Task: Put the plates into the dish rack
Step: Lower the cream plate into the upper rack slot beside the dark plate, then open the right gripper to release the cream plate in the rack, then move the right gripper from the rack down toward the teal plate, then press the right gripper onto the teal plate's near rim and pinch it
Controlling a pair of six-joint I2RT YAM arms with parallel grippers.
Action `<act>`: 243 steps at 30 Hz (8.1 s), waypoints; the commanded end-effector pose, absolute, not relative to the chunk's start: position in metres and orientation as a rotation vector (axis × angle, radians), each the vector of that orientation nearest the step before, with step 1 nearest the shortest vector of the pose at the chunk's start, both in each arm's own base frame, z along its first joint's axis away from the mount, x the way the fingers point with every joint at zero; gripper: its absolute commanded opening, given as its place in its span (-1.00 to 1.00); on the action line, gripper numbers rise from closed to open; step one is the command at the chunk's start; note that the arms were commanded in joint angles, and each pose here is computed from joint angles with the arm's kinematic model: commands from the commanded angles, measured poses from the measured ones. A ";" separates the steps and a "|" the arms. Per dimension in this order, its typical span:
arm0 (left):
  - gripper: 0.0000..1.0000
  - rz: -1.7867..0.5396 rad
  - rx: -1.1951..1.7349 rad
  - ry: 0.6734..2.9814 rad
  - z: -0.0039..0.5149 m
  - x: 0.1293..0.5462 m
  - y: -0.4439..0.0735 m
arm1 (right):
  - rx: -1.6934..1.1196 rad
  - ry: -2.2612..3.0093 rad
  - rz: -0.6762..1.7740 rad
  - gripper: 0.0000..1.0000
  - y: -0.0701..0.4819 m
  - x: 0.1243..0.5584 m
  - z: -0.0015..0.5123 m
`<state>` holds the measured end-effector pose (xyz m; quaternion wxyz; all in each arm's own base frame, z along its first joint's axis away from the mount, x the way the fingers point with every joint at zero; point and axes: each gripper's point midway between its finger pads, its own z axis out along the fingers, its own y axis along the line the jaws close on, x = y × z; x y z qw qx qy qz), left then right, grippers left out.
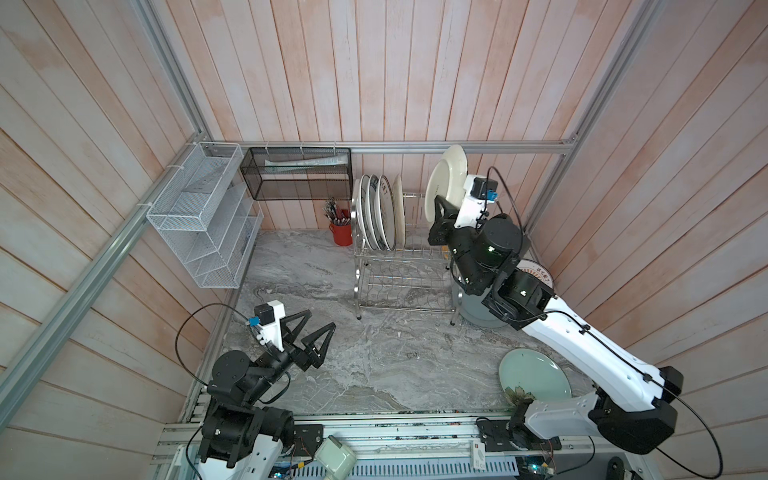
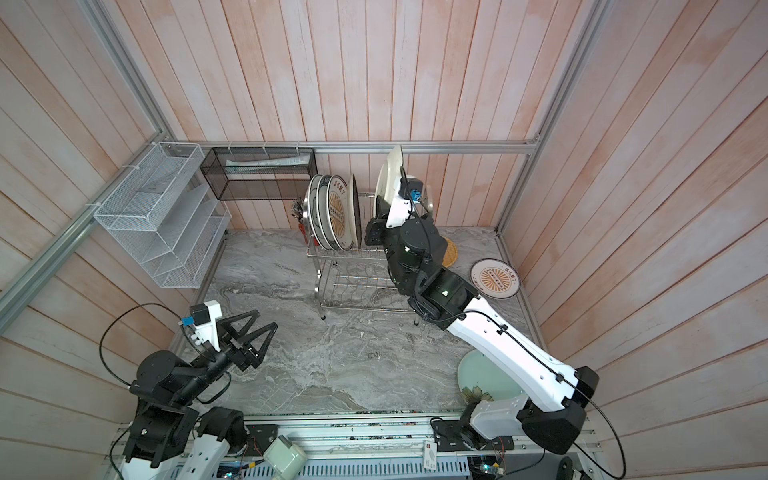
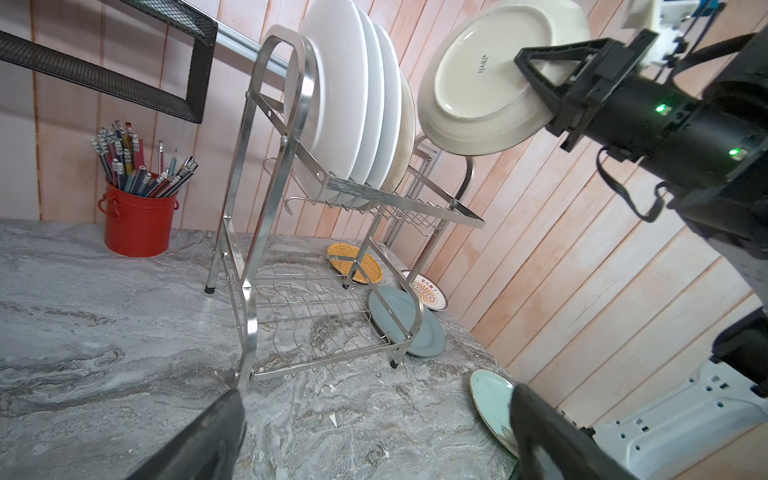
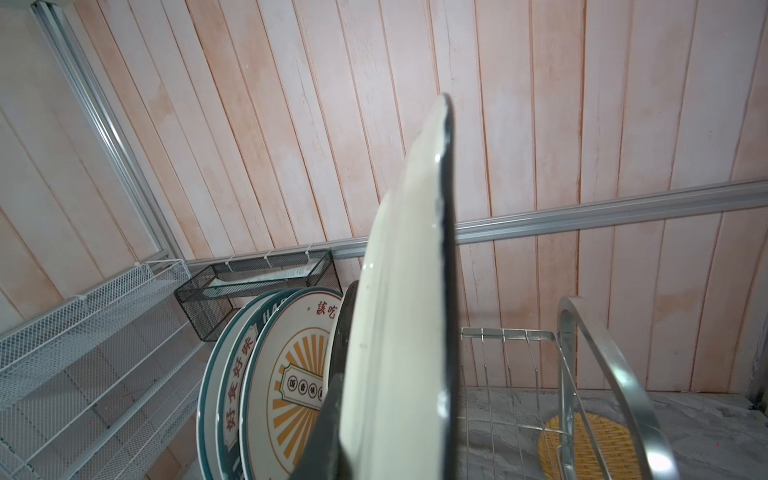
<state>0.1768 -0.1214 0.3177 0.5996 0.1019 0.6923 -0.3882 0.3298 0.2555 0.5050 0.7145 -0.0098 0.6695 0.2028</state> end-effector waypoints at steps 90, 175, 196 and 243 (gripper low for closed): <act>1.00 -0.960 0.276 1.551 0.325 0.167 -0.126 | 0.083 1.688 0.322 -0.33 0.300 0.387 0.438; 1.00 -0.930 0.229 1.539 0.326 0.167 -0.118 | 0.888 1.868 0.542 0.72 -0.067 0.328 0.121; 1.00 -1.004 0.318 1.573 0.321 0.167 -0.132 | 0.904 2.001 0.777 0.23 -0.053 0.362 0.071; 1.00 -1.006 0.273 1.635 0.309 0.182 -0.129 | 1.031 1.895 0.905 -1.00 -0.042 0.347 0.075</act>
